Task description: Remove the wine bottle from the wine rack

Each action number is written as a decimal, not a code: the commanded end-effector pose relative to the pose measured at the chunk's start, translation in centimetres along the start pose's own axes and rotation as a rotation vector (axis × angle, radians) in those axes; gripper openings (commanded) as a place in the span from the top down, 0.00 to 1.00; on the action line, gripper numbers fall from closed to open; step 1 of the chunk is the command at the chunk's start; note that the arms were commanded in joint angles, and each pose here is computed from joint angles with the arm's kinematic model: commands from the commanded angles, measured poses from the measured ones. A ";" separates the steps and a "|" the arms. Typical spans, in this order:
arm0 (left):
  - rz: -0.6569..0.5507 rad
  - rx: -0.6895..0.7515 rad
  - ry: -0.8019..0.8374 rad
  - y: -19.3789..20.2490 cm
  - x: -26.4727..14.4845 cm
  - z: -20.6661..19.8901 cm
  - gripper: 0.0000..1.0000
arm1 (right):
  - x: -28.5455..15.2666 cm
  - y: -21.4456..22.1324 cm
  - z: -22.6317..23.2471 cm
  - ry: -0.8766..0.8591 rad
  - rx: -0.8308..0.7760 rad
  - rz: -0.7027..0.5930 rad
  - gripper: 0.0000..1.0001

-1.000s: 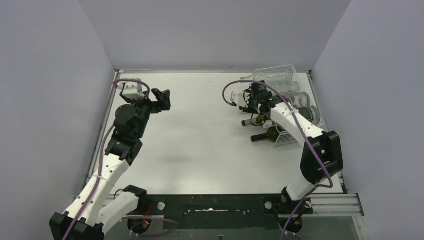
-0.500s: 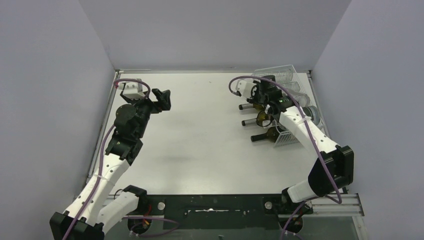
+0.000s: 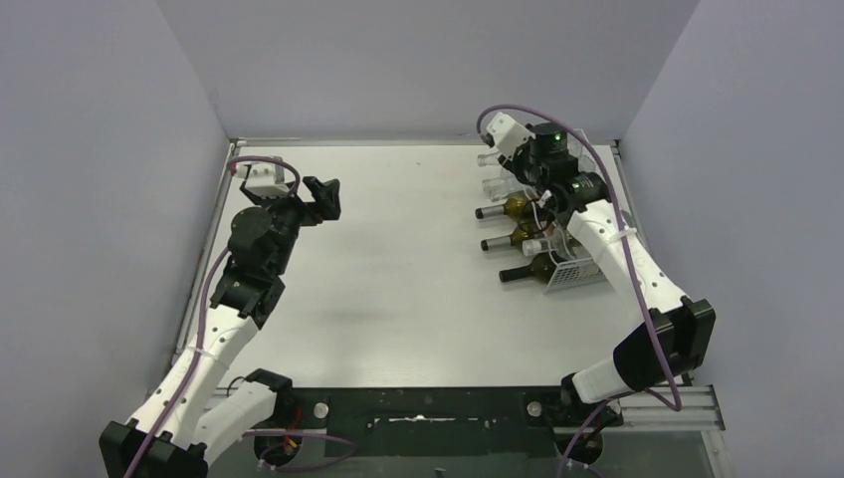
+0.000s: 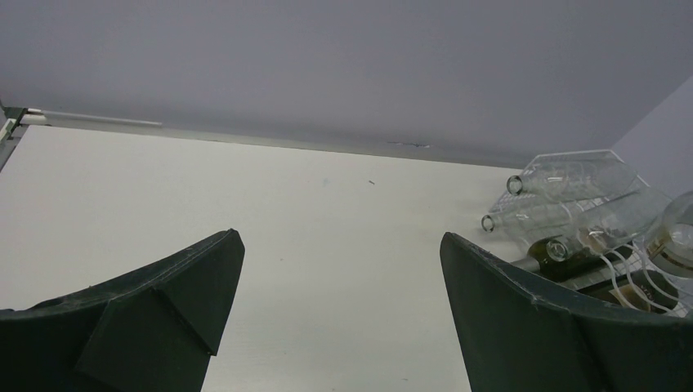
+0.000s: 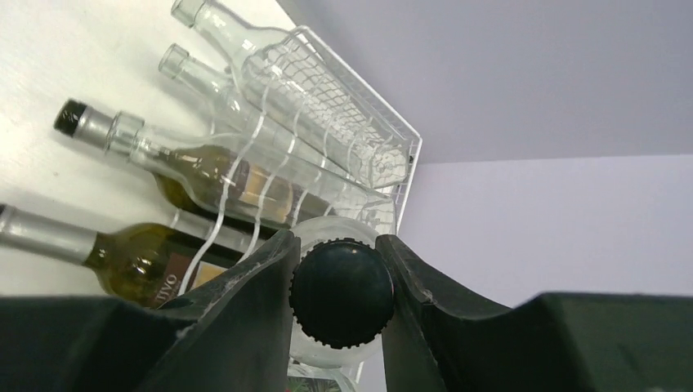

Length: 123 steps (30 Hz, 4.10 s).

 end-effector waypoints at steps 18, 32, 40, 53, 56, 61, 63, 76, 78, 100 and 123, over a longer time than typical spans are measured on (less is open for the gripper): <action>-0.055 -0.008 0.045 -1.2 0.3 -0.8 0.07 | -9.4 -4.6 -10.3 0.415 0.265 -0.073 1.00; -0.060 -0.016 0.027 -1.3 0.4 -0.3 0.07 | -11.7 -13.1 -8.4 0.296 0.560 -0.313 1.00; -0.083 -0.015 -0.009 -1.8 0.3 0.5 0.07 | -8.0 -17.8 -7.2 0.248 0.769 -0.475 1.00; -0.103 -0.046 -0.001 -2.2 0.1 0.5 0.07 | 3.7 -22.5 -4.5 0.202 0.963 -0.542 1.00; -0.100 -0.045 0.011 -2.1 0.0 0.3 0.07 | 5.7 -23.8 -4.4 0.203 0.970 -0.553 1.00; -0.095 -0.041 0.032 -2.0 -0.1 -0.2 0.07 | 8.2 -25.0 -4.4 0.200 0.961 -0.556 1.00; -0.094 -0.043 0.037 -2.0 -0.2 -0.3 0.07 | 8.9 -25.2 -4.4 0.199 0.969 -0.569 1.00; -0.090 -0.048 0.034 -1.9 -0.2 -0.3 0.07 | 12.3 -28.7 -3.3 0.108 0.995 -0.690 1.00; -0.091 -0.048 0.034 -1.9 -0.2 -0.3 0.07 | 12.9 -28.6 -2.6 0.105 0.971 -0.677 1.00; -0.085 -0.048 0.034 -1.8 -0.1 -0.3 0.07 | 12.4 -29.6 -1.7 0.075 0.864 -0.688 0.00; -0.057 -0.050 0.032 -1.1 0.4 -0.2 0.07 | -2.0 -19.3 -0.1 0.004 0.631 -0.536 0.02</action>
Point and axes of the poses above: each gripper's point midway between its finger pads, its own x axis out along the fingers, its own z axis along the line the jaws close on, y = z × x, the point moved 4 cm from there along -x, back along the fingers, and after that the axes turned 13 degrees about -x, right-handed, at the moved point
